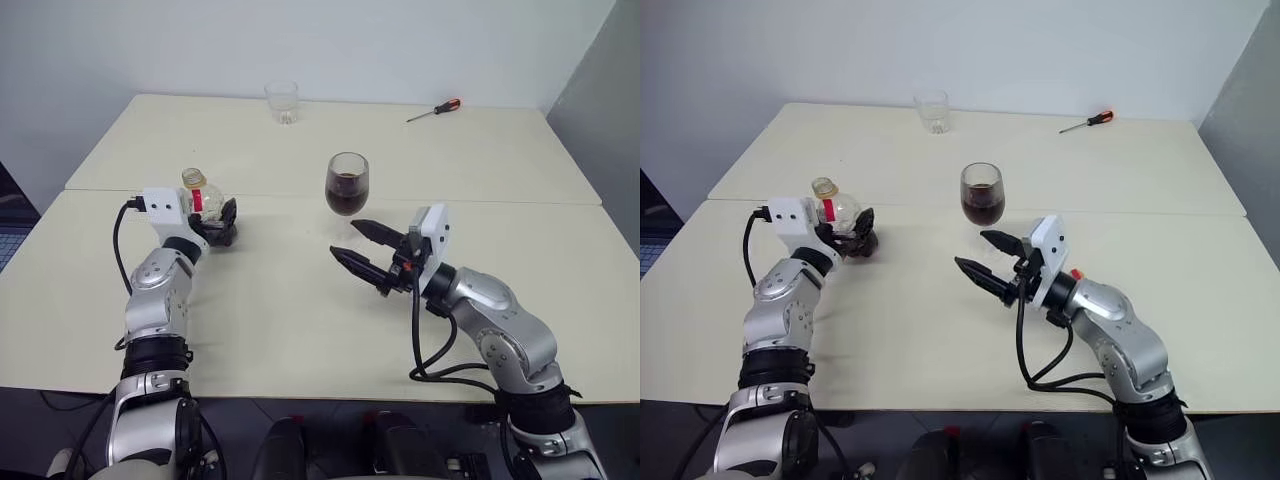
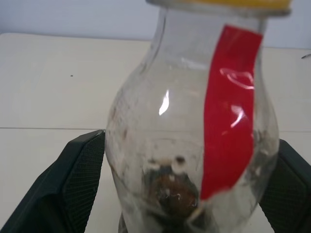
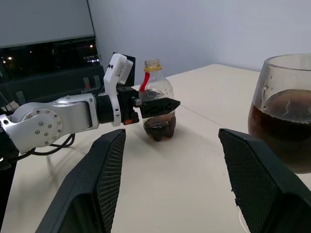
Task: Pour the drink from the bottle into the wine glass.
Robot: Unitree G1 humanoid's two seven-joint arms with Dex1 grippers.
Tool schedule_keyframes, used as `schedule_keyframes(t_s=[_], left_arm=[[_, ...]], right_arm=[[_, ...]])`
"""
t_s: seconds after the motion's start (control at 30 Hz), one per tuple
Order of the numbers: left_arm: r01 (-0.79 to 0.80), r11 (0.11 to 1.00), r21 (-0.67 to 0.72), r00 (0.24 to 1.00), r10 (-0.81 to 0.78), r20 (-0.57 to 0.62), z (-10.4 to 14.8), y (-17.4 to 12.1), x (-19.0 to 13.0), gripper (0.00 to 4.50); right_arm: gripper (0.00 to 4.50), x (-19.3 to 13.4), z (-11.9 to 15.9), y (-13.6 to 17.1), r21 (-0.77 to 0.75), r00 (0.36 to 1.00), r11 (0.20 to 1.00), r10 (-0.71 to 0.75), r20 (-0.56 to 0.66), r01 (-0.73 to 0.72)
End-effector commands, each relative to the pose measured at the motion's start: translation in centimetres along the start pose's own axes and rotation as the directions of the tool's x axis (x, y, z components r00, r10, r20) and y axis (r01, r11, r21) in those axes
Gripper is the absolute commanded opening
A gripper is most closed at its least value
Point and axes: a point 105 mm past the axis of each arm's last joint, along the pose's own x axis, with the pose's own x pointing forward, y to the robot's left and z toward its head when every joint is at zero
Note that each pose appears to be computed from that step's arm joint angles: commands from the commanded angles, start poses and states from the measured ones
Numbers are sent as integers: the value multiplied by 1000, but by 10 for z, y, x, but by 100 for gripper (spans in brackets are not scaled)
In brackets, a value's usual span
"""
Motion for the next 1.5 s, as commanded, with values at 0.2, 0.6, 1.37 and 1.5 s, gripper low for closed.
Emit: schedule_keyframes(t_s=[0.2,0.6,1.37,1.5], left_arm=[[32,999,22,999,-33,30,19,-3,-31,448],[-6,1000,29,996,8,-89,16,-11,-112,448],[6,1000,-16,990,-8,-140,-10,-58,-103,448],[-13,1000,-8,988,12,-152,-12,-54,-100,448]], right_arm=[[327,-2,11,1,-17,999,1000,8,32,-7],[327,-39,-5,-17,54,984,983,-172,-40,174],[327,-123,-44,-60,-97,510,517,-855,-90,850],[327,-121,-42,-64,-98,513,519,-855,-84,849]])
